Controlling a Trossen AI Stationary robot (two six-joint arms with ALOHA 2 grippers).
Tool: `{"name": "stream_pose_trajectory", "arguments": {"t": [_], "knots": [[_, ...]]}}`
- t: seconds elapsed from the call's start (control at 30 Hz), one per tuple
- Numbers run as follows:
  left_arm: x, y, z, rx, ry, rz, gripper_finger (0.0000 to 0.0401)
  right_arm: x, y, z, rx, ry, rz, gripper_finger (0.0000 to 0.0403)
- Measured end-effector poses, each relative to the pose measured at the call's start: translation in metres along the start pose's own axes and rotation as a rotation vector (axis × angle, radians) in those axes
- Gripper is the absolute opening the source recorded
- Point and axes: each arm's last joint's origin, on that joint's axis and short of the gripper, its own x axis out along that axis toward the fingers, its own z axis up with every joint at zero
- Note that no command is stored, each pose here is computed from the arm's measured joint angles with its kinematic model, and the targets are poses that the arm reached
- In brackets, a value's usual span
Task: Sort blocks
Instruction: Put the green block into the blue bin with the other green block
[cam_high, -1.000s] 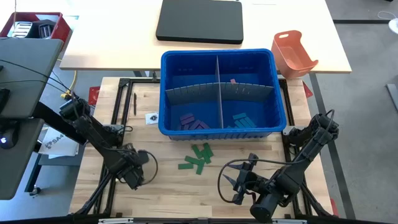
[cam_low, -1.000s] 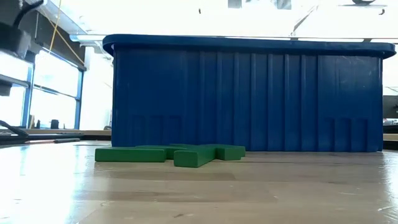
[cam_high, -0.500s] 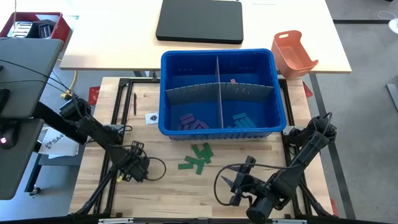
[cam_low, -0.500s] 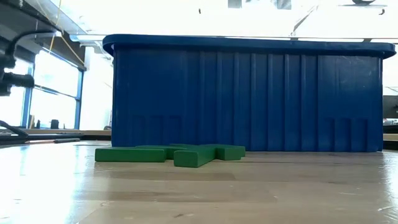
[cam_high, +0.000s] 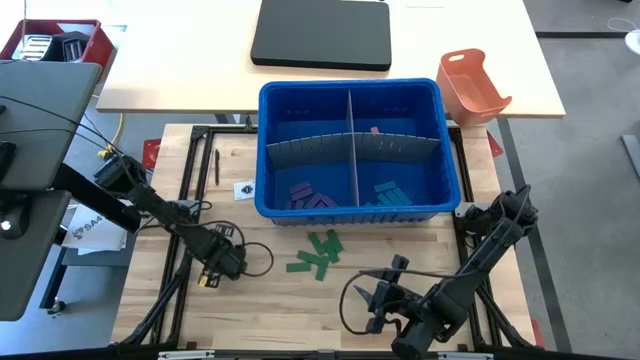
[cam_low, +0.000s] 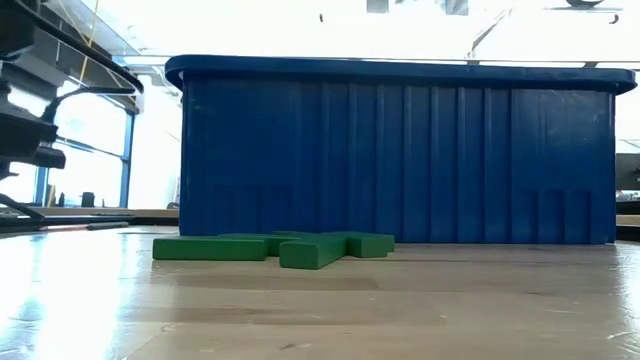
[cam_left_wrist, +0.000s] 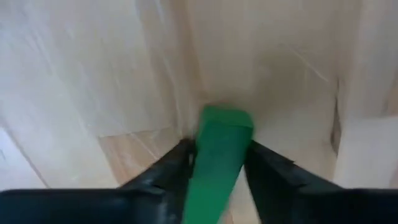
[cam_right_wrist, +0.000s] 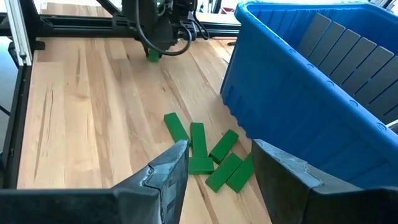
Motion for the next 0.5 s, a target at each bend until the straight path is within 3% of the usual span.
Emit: {"name": "stream_pose_trajectory", "arguments": {"t": [0.1,0.3,0.4,0.5], "knots": [[-0.005,0.002,0.006,-0.064,-0.008,-0.009,0.0085,0.0,0.0,0.0,0.0,-0.001,0.0,0.0171],[-0.052,-0.009,0.04,-0.057,-0.196,-0.063,0.0085,0.0,0.0,0.0,-0.001,-0.003,-0.001,0.0171],[-0.096,-0.017,0.059,-0.023,-0.341,-0.098,0.0085,0.0,0.0,0.0,-0.002,-0.008,-0.005,0.0171],[-0.145,-0.016,0.066,-0.027,-0.454,-0.013,0.0085,0.0,-0.001,0.002,-0.01,-0.031,-0.024,0.0171]]}}
